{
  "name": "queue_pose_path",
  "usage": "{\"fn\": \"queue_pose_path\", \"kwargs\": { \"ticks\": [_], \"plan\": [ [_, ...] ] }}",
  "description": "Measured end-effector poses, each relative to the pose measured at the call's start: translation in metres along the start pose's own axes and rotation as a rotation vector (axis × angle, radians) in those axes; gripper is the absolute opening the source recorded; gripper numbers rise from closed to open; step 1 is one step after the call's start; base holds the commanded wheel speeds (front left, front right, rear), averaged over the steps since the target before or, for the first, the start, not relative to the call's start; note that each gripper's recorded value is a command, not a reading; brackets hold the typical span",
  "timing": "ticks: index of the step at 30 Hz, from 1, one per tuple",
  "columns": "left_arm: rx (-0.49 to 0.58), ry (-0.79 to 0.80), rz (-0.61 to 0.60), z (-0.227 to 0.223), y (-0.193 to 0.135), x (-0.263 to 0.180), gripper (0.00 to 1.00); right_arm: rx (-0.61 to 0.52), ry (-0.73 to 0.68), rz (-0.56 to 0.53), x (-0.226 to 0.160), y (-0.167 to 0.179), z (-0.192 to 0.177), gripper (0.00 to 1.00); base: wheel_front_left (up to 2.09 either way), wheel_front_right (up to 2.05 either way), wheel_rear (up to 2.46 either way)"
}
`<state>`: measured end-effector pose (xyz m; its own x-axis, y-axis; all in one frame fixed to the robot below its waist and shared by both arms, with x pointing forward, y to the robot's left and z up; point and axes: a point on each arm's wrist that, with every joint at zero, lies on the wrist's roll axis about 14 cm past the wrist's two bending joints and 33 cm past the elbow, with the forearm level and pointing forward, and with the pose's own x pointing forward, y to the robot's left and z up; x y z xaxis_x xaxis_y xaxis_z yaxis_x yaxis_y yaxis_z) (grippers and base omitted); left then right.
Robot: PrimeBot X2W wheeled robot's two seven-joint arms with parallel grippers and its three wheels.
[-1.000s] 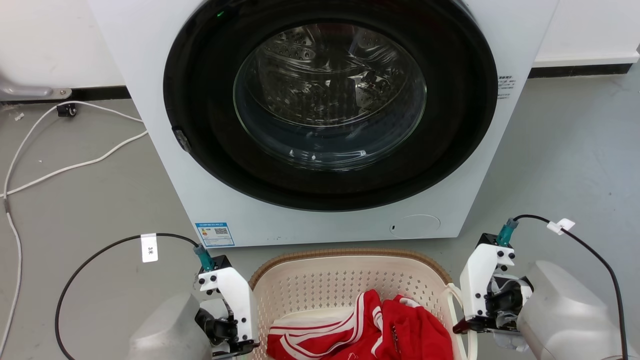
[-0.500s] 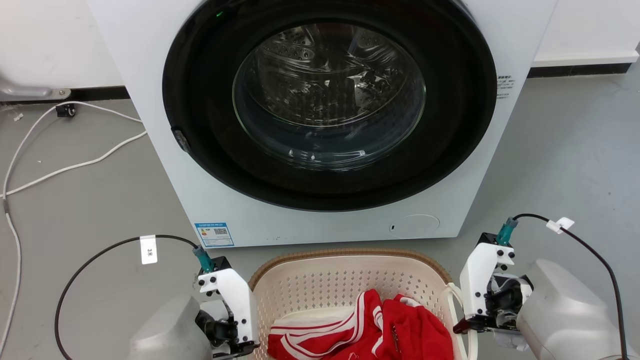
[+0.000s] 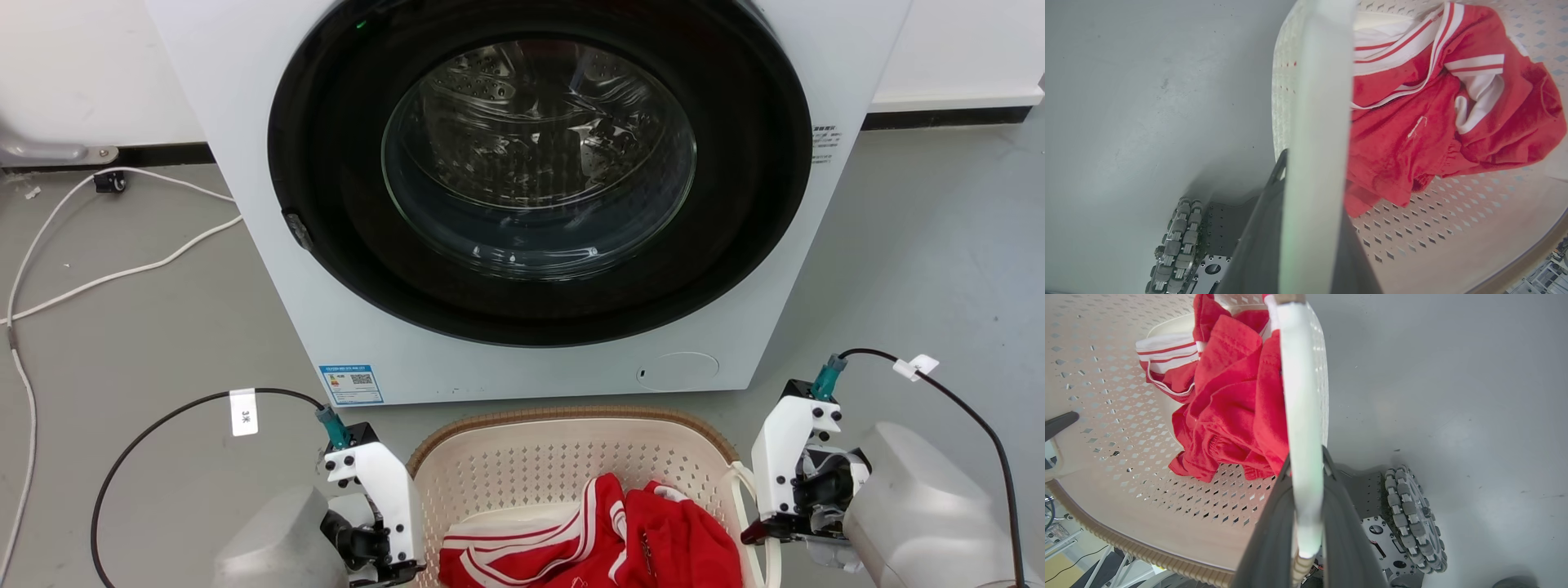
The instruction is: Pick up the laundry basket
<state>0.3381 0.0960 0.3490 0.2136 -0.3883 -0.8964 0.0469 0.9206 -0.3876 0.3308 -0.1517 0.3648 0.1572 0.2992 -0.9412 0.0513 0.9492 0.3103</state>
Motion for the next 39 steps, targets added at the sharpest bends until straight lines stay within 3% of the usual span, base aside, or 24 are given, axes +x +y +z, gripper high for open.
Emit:
{"fn": "queue_pose_path", "kwargs": {
  "ticks": [39],
  "plan": [
    [-0.004,-0.022,0.001,-0.0010,0.0007,0.0020,0.00,0.009,-0.002,-0.002,0.0007,0.0012,-0.0001,0.00,0.00,0.00,0.00]
  ]
}}
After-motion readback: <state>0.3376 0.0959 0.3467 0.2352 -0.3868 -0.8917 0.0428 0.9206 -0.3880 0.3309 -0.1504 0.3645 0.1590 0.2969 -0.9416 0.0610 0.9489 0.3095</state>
